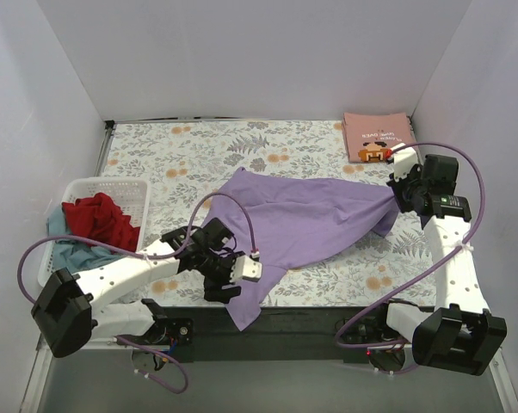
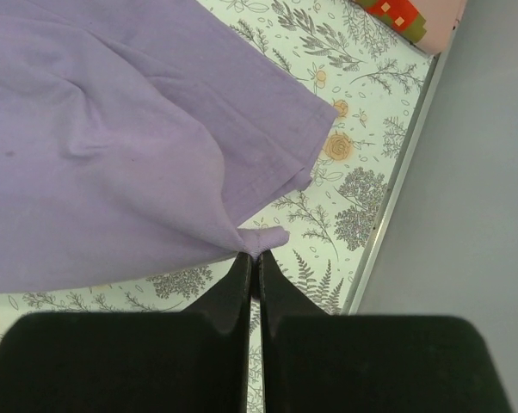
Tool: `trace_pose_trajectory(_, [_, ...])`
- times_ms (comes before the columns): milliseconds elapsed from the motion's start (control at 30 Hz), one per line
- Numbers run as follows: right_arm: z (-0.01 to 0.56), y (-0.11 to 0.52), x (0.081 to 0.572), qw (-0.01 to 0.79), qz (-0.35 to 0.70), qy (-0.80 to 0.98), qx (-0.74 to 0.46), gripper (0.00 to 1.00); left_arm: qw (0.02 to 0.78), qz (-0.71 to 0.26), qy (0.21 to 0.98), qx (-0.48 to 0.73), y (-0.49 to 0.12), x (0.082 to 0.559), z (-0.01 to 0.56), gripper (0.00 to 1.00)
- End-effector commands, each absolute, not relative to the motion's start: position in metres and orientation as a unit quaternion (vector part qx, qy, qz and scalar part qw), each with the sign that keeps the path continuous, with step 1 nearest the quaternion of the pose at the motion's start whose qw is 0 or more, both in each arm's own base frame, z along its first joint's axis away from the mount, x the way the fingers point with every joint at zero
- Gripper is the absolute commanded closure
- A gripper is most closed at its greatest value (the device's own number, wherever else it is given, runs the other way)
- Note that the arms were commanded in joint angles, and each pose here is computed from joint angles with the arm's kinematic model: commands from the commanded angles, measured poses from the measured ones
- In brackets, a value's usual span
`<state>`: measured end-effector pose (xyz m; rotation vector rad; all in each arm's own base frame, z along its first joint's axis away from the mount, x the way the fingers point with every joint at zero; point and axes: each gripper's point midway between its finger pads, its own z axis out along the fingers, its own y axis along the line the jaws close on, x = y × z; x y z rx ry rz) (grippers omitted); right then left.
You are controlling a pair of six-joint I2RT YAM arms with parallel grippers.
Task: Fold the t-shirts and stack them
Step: Flatten the tshirt out
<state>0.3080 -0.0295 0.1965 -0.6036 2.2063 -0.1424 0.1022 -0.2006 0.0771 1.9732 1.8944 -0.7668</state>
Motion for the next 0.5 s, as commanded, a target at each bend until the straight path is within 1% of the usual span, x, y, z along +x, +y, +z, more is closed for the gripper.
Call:
trace_pose_trajectory(0, [0.201, -0.035, 0.314, 0.423, -0.073, 0.871, -0.238, 0.99, 0.201, -0.225, 0.657, 0.691, -0.216, 0.118, 0.068, 0.36])
trace_pose_trajectory(67, [0.202, -0.036, 0.314, 0.423, -0.075, 0.871, -0.239, 0.99, 0.201, -0.205, 0.657, 0.697, -0.215, 0.120, 0.057, 0.34])
trace_pose_trajectory(200, [0.198, -0.037, 0.314, 0.417, -0.076, 0.874, -0.237, 0.99, 0.209, -0.186, 0.627, 0.727, -0.223, 0.111, 0.047, 0.34])
trace_pose_trajectory(333, [0.194, -0.037, 0.316, 0.412, -0.073, 0.877, -0.236, 0.99, 0.207, -0.153, 0.609, 0.750, -0.220, 0.108, 0.030, 0.37])
trace_pose_trajectory(433, [0.192, -0.039, 0.317, 0.408, -0.076, 0.879, -0.235, 0.99, 0.198, -0.148, 0.600, 0.761, -0.215, 0.104, 0.019, 0.38])
trace_pose_trajectory(467, [0.191, -0.039, 0.317, 0.406, -0.076, 0.880, -0.236, 0.99, 0.198, -0.141, 0.594, 0.767, -0.213, 0.105, 0.016, 0.40])
